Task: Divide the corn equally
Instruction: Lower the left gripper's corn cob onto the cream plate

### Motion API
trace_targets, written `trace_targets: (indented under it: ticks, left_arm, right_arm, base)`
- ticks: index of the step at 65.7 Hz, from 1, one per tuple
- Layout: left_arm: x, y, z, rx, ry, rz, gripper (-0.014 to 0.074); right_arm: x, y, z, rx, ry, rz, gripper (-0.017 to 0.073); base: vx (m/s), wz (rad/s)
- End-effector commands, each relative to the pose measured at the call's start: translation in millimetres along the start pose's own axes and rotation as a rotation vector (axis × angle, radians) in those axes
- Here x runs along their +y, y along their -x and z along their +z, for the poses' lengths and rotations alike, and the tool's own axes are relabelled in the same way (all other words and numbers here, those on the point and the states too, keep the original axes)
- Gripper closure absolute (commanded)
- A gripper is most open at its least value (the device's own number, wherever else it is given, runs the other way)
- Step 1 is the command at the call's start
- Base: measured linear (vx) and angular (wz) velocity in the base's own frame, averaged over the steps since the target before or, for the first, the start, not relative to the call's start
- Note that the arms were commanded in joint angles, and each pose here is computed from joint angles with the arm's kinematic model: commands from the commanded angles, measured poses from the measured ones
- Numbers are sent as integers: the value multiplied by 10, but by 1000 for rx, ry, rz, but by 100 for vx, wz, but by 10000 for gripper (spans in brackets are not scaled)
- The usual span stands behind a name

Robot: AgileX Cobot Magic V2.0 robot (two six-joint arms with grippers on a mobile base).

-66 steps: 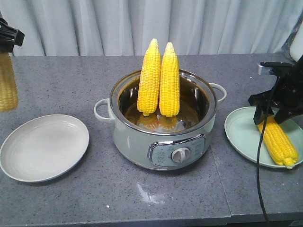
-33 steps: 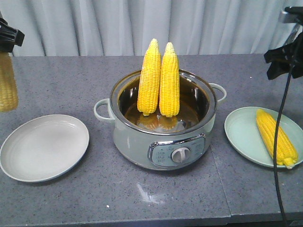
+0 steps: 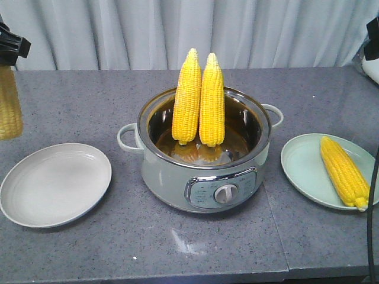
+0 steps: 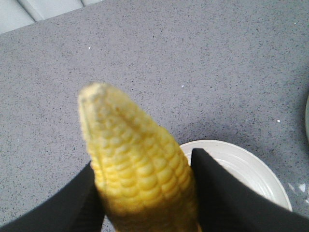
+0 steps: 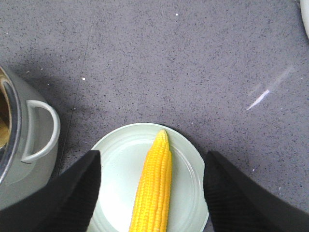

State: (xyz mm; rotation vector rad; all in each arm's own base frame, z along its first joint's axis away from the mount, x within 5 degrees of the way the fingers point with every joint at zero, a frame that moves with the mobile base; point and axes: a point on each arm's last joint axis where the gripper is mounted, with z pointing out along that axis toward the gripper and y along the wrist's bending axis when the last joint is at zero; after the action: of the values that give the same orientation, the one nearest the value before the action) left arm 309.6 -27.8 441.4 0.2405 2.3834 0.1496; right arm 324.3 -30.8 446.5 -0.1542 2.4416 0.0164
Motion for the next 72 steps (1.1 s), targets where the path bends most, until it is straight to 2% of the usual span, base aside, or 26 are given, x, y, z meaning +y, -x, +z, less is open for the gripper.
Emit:
trace_targets:
  ticks: [1, 49, 56, 62, 72]
  left_arm:
    - [40, 73, -224, -111, 17, -14, 465]
    - [41, 79, -225, -118, 18, -15, 465]
    - [27, 88, -210, -123, 2, -49, 465]
    - [2, 70, -162, -86, -20, -53, 465]
    - [-83, -24, 16, 76, -91, -35, 465]
  right_arm:
    - [44, 22, -291, -78, 0, -4, 104]
    - [51, 22, -297, -80, 6, -2, 104]
    - [51, 22, -297, -80, 6, -2, 104]
    - [51, 22, -297, -80, 6, -2, 104]
    - [52, 20, -296, -78, 7, -2, 104]
  base:
    - [0, 0]
    - [0, 0]
    - [0, 0]
    - [0, 0]
    - [0, 0]
